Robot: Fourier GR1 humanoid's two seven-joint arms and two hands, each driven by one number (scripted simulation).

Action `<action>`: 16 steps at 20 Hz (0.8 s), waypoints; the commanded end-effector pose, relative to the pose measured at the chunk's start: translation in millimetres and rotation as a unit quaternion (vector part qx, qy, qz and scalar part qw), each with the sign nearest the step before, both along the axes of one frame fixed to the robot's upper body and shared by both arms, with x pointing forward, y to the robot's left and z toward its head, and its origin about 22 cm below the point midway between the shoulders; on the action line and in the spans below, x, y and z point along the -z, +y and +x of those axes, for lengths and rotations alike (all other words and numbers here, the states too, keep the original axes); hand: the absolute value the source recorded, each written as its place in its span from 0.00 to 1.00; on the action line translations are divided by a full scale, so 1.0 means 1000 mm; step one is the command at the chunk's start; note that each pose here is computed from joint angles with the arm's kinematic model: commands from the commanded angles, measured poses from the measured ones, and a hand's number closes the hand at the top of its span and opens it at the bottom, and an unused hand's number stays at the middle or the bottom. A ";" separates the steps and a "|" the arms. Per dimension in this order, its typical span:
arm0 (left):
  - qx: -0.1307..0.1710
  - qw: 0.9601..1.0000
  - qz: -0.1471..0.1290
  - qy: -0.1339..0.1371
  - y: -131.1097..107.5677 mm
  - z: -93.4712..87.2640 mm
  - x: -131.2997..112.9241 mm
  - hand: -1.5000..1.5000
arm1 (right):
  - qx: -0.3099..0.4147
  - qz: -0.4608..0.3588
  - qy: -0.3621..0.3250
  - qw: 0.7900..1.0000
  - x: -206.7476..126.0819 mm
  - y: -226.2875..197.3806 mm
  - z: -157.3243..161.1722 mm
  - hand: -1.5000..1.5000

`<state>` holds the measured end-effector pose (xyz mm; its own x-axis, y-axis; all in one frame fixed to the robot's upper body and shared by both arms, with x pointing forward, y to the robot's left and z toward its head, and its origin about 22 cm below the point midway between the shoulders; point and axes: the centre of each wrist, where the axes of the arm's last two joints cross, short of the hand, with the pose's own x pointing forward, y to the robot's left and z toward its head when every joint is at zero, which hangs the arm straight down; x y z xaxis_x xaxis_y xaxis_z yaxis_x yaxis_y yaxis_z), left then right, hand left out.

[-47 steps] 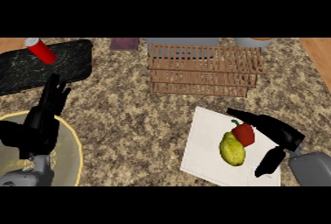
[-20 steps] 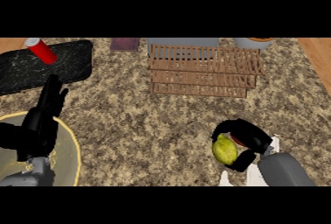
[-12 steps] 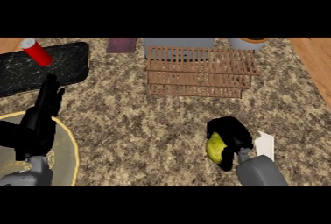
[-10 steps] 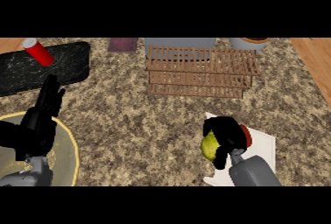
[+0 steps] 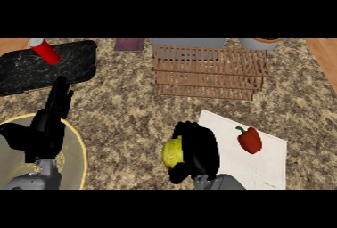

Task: Pick the pear from the placemat and place it in the tiered shelf

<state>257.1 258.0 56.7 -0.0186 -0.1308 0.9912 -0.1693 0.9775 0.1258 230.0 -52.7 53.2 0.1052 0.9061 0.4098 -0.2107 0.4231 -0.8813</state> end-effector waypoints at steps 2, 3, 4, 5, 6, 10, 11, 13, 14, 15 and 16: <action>-0.003 1.000 -0.002 -0.005 0.000 0.005 0.001 0.50 | 0.059 0.119 -0.094 0.987 -0.069 0.017 -0.017 1.00; 0.006 1.000 0.004 -0.007 0.017 0.003 -0.012 0.50 | 0.068 0.121 -0.104 0.985 -0.079 0.021 -0.016 1.00; 0.004 1.000 -0.011 0.006 0.011 -0.010 0.005 0.50 | 0.088 0.127 -0.112 0.982 -0.089 0.020 -0.019 1.00; 0.000 1.000 -0.001 -0.004 0.016 0.004 -0.007 0.50 | 0.102 0.134 -0.145 0.975 -0.103 0.017 -0.013 1.00; 0.002 1.000 0.005 -0.009 0.003 -0.002 -0.010 0.50 | 0.128 0.126 -0.158 0.971 -0.111 0.012 -0.013 1.00; -0.012 1.000 0.004 0.007 0.004 -0.003 0.009 0.50 | 0.157 0.088 -0.186 0.966 -0.132 0.017 -0.025 1.00; -0.004 1.000 0.000 0.000 0.005 -0.008 0.017 0.50 | 0.170 0.080 -0.195 0.963 -0.140 0.007 -0.011 1.00; -0.013 1.000 0.001 -0.006 0.014 0.006 0.001 0.50 | 0.178 0.077 -0.201 0.960 -0.151 0.011 -0.011 1.00; -0.007 1.000 0.003 -0.006 -0.001 -0.003 -0.002 0.50 | 0.183 0.072 -0.203 0.959 -0.155 0.012 -0.008 1.00; -0.003 1.000 -0.001 -0.003 0.005 -0.006 -0.003 0.50 | 0.181 0.073 -0.208 0.958 -0.151 0.000 -0.009 1.00; -0.002 1.000 -0.007 0.002 0.015 0.001 -0.007 0.50 | 0.193 0.075 -0.209 0.956 -0.153 0.010 0.005 1.00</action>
<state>255.5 266.2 57.7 -0.0198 -0.1295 0.9914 -0.1799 0.9759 0.1239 226.4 -47.4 189.9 0.0275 0.8068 0.5902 0.3057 0.5554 -0.7734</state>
